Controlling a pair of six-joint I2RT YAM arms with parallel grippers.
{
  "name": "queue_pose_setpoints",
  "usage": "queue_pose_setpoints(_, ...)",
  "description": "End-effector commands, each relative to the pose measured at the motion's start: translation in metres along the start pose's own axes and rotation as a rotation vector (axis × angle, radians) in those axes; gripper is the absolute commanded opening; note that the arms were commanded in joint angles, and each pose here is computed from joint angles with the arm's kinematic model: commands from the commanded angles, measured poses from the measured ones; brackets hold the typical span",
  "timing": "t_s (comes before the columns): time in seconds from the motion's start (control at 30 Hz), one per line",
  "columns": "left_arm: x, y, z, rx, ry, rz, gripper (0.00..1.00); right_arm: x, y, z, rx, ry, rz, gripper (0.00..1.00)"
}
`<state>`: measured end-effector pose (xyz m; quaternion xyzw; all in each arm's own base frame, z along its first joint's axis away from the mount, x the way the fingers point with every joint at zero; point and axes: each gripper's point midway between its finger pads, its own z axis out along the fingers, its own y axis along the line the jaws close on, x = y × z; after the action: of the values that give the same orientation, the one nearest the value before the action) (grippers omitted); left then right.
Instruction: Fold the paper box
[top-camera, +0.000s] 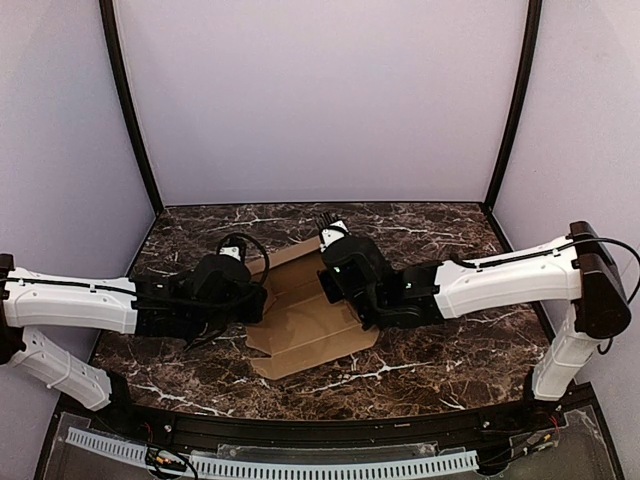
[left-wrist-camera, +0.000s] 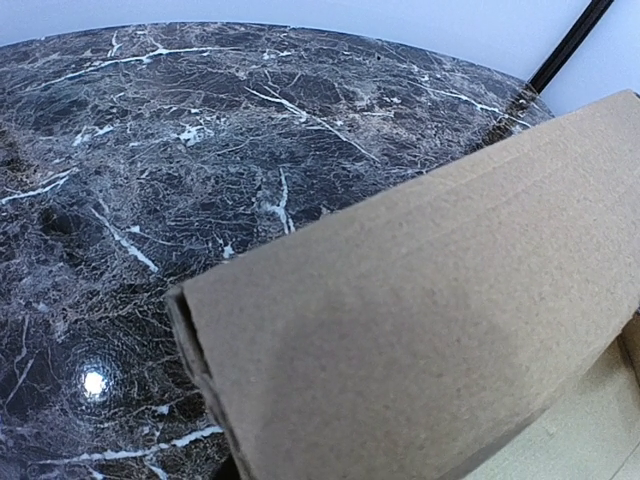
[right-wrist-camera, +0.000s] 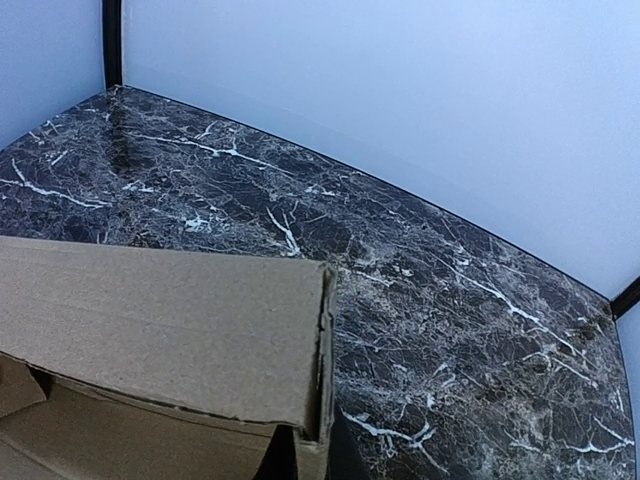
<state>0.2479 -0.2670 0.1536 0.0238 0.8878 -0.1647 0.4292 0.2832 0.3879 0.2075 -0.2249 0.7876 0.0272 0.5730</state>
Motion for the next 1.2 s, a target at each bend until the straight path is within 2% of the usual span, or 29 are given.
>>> queue_pose_setpoints(0.0, -0.011, -0.017, -0.003, 0.050, -0.022, -0.020, 0.25, 0.005, 0.014, -0.002, -0.076, 0.003, 0.040, 0.00)
queue_pose_setpoints(0.2, -0.012, -0.020, 0.001, 0.052, -0.038, -0.015, 0.08, 0.003, 0.021, -0.011, -0.112, -0.012, 0.062, 0.00)
queue_pose_setpoints(0.23, -0.012, -0.020, 0.002, 0.051, -0.039, -0.013, 0.03, 0.003, 0.022, -0.012, -0.113, -0.009, 0.064, 0.00)
queue_pose_setpoints(0.6, -0.016, -0.021, 0.005, 0.038, -0.058, -0.001, 0.00, 0.006, 0.039, -0.021, -0.173, 0.019, 0.127, 0.01)
queue_pose_setpoints(0.67, -0.017, -0.021, 0.005, 0.034, -0.060, 0.002, 0.00, 0.006, 0.040, -0.021, -0.181, 0.020, 0.130, 0.05)
queue_pose_setpoints(0.97, -0.017, -0.017, 0.004, 0.017, -0.065, 0.013, 0.00, 0.004, 0.041, -0.027, -0.214, 0.022, 0.150, 0.38)
queue_pose_setpoints(1.17, -0.017, -0.014, 0.004, 0.008, -0.067, 0.026, 0.00, 0.007, 0.032, -0.037, -0.229, 0.029, 0.159, 0.48)
